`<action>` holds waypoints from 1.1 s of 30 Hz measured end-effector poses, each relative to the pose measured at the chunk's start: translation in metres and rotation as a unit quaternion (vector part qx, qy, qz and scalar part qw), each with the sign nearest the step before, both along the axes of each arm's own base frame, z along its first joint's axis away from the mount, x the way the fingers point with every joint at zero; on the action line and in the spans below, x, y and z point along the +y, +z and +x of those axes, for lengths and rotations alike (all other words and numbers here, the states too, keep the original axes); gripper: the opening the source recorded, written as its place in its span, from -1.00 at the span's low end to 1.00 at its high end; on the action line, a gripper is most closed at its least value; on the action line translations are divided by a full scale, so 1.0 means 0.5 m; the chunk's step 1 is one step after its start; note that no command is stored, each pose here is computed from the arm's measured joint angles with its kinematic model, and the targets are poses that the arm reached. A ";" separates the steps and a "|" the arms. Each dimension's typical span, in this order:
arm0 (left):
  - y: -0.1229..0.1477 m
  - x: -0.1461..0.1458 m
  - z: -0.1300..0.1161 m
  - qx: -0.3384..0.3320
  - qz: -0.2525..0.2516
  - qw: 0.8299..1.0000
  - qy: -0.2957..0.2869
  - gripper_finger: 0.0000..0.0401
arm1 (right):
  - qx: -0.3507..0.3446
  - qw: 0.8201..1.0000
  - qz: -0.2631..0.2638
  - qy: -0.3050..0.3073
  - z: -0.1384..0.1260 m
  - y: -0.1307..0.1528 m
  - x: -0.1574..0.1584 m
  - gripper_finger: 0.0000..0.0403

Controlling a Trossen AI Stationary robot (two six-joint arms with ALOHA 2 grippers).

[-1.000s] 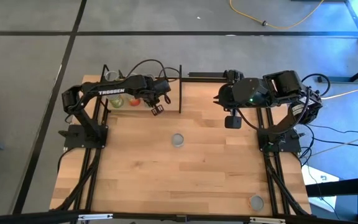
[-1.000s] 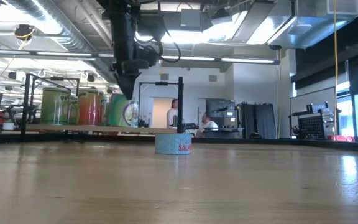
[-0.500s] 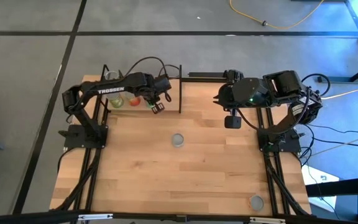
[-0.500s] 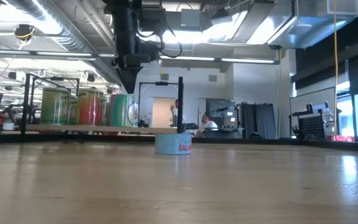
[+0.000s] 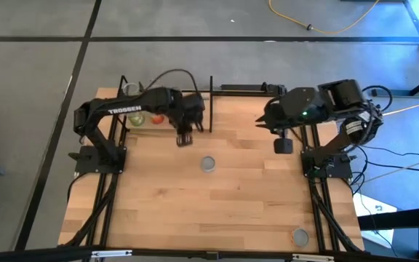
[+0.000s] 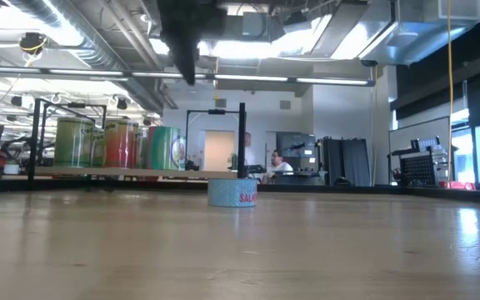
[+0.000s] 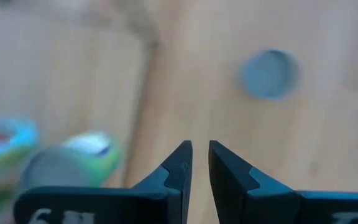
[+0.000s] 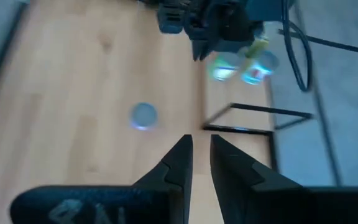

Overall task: Pick and place cans onto a shelf
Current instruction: Put the canned salmon on the shelf

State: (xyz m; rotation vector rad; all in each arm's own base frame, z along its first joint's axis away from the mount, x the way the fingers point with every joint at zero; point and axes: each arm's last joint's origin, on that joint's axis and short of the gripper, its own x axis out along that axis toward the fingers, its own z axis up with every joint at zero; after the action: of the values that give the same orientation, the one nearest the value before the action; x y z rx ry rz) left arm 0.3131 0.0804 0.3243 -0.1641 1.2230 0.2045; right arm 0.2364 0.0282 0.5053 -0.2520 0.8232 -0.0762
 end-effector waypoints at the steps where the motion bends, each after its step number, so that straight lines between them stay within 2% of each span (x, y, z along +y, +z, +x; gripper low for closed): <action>1: 0.004 -0.018 0.006 -0.007 -0.002 0.999 -0.037 -0.76 | -0.003 1.000 0.012 0.010 -0.007 0.004 0.001 -0.71; 5: 0.003 -0.089 0.029 -0.040 0.000 0.988 -0.151 -0.76 | -0.020 0.999 0.044 0.001 -0.031 0.016 -0.001 -0.71; 10: -0.027 -0.146 0.053 -0.078 0.025 0.970 -0.230 -0.76 | -0.033 0.998 0.054 -0.007 -0.050 0.025 -0.004 -0.71; 13: -0.047 -0.164 0.063 -0.099 0.033 0.962 -0.250 -0.76 | -0.035 0.998 0.055 -0.008 -0.052 0.026 -0.004 -0.71; 16: -0.072 -0.167 0.069 -0.111 0.037 0.966 -0.231 -0.76 | -0.035 0.998 0.055 -0.008 -0.052 0.026 -0.004 -0.71; 23: -0.149 -0.157 0.071 -0.120 0.034 0.984 -0.130 -0.76 | -0.032 0.998 0.054 -0.007 -0.050 0.024 -0.004 -0.71; 26: -0.190 -0.153 0.062 -0.115 0.039 0.987 -0.108 -0.78 | -0.032 0.998 0.054 -0.007 -0.050 0.023 -0.004 -0.71; 33: -0.240 -0.147 0.057 -0.147 0.029 0.985 -0.085 -0.79 | -0.031 0.998 0.053 -0.006 -0.050 0.023 -0.004 -0.71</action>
State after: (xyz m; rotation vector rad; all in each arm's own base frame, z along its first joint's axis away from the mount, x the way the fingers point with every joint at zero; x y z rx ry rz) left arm 0.3416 0.0069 0.2043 -0.0360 0.9297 0.0639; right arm 0.2116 0.0262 0.5170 -0.1442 0.7640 -0.0513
